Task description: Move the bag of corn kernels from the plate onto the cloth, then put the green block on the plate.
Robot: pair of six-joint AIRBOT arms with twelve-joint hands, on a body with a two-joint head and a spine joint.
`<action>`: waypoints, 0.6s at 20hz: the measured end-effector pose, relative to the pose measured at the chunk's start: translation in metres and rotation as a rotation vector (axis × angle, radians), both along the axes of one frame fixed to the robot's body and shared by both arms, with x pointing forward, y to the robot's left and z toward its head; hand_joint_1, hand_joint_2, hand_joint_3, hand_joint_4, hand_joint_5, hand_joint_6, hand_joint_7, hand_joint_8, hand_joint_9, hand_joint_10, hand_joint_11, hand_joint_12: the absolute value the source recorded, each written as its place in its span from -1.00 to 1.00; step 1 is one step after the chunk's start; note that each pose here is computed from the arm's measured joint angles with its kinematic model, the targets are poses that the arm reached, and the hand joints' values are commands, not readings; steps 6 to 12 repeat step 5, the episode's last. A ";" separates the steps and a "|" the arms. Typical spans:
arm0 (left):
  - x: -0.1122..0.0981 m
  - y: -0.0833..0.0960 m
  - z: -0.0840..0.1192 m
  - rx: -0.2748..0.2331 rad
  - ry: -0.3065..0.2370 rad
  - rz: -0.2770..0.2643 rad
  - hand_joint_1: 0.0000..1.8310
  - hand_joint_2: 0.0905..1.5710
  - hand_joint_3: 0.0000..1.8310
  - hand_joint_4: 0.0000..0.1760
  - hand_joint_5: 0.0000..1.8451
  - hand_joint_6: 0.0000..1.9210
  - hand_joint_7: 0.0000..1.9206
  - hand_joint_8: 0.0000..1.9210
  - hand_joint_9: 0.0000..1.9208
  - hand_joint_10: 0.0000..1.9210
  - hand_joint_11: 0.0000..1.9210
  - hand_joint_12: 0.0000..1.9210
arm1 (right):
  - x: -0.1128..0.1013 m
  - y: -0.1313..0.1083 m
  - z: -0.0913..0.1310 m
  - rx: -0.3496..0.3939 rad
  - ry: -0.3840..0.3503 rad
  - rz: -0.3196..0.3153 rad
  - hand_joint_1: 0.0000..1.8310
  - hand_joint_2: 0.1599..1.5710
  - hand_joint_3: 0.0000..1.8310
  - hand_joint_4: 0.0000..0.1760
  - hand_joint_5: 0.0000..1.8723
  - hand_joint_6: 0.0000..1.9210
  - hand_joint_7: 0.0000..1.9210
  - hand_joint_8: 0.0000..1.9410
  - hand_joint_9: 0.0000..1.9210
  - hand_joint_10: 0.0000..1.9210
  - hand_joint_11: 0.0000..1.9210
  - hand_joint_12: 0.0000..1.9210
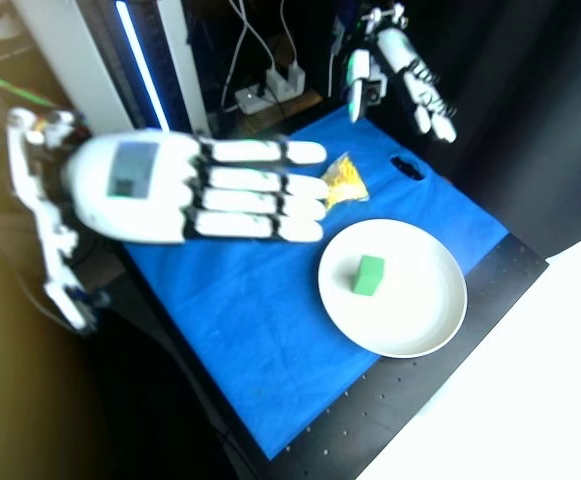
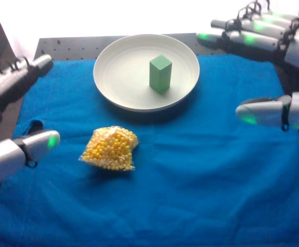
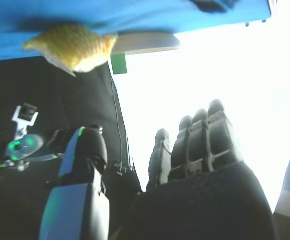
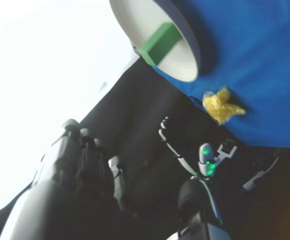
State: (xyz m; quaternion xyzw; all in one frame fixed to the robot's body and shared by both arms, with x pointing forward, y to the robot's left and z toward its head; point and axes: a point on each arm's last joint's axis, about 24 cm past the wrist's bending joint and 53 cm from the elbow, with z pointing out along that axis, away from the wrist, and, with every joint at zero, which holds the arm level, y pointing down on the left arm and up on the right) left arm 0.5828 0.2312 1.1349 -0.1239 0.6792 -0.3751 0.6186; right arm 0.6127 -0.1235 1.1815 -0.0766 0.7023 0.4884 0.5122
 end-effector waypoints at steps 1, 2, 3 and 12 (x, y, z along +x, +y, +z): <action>0.001 -0.002 0.010 0.008 -0.029 -0.015 -0.36 0.54 -1.00 0.68 -0.98 -1.00 -1.00 -1.00 -1.00 -1.00 -1.00 -1.00 | -0.003 -0.005 -0.005 -0.004 0.017 -0.008 -0.59 0.57 -0.98 -0.16 -1.00 -1.00 -1.00 -1.00 -1.00 -1.00 -1.00 -1.00; 0.001 -0.005 0.018 0.014 -0.053 -0.030 -0.32 0.53 -1.00 0.51 -0.97 -1.00 -1.00 -1.00 -1.00 -1.00 -1.00 -1.00 | -0.005 -0.009 -0.007 -0.007 0.027 -0.017 -0.60 0.59 -0.98 -0.85 -1.00 -1.00 -1.00 -1.00 -1.00 -1.00 -1.00 -1.00; 0.001 -0.007 0.024 0.017 -0.073 -0.040 -0.33 0.53 -1.00 0.34 -0.97 -1.00 -1.00 -1.00 -1.00 -1.00 -1.00 -1.00 | -0.006 -0.014 -0.006 -0.015 0.026 -0.024 -0.61 0.59 -0.98 -1.00 -1.00 -1.00 -1.00 -1.00 -1.00 -1.00 -1.00 -1.00; 0.002 -0.010 0.035 0.030 -0.102 -0.059 -0.33 0.53 -1.00 0.35 -0.96 -0.99 -1.00 -1.00 -1.00 -1.00 -1.00 -1.00 | -0.008 -0.019 0.001 -0.010 0.015 -0.036 -0.64 0.61 -0.97 -1.00 -1.00 -1.00 -1.00 -1.00 -1.00 -1.00 -1.00 -1.00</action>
